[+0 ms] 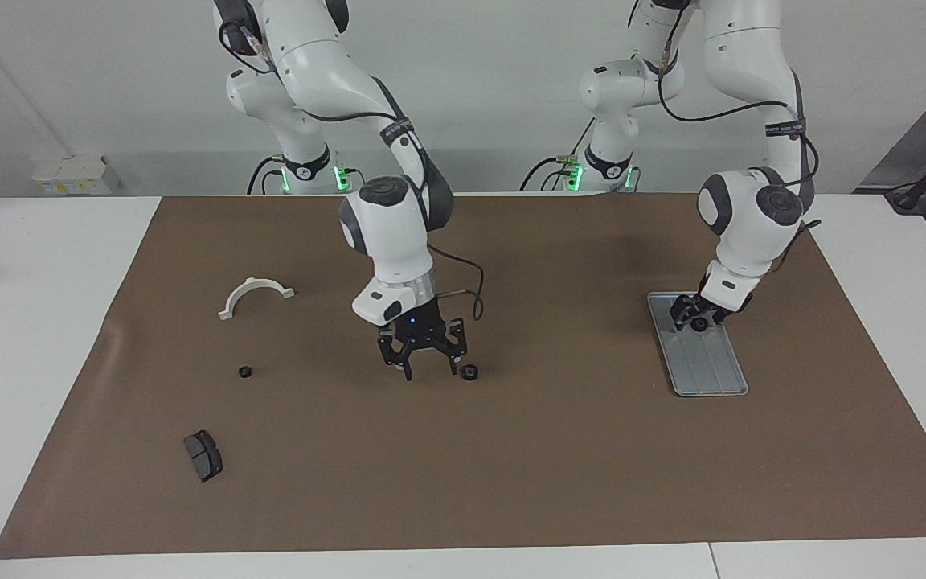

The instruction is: Place bearing gear from tray to pile

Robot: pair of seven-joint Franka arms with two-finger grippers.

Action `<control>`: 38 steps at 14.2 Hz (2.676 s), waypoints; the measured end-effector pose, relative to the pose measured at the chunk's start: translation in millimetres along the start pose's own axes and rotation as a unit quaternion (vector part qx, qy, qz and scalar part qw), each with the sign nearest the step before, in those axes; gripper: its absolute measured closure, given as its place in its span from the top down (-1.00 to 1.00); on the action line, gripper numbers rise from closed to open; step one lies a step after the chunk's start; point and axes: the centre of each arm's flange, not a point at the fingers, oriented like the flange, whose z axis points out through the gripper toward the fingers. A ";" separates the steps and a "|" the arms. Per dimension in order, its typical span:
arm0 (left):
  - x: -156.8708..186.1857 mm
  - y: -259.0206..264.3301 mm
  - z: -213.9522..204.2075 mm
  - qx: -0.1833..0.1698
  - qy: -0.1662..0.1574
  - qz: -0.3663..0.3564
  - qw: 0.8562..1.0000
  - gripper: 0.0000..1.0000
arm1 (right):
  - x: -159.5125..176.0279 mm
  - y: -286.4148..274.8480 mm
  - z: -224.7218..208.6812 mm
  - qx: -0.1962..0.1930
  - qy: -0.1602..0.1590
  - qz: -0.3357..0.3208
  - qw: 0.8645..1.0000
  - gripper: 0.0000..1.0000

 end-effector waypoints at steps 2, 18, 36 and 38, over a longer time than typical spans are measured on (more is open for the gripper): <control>-1.5 0.0 1.1 0.000 -0.001 0.000 1.000 0.10 | -9.7 -16.0 23.5 0.000 -0.007 0.002 1.000 0.69; 14.5 1.4 -23.1 0.001 0.008 0.001 1.000 -0.31 | -48.0 -47.4 53.1 -0.038 -0.040 -0.040 0.998 0.18; 9.1 335.2 -117.9 -0.130 0.095 0.015 0.987 -0.31 | 41.9 131.1 41.7 -0.112 -0.056 -0.062 0.990 -0.29; -10.4 388.3 -84.6 -0.144 0.083 0.011 0.986 -0.31 | 53.9 182.3 38.8 -0.123 -0.066 -0.072 0.988 -0.29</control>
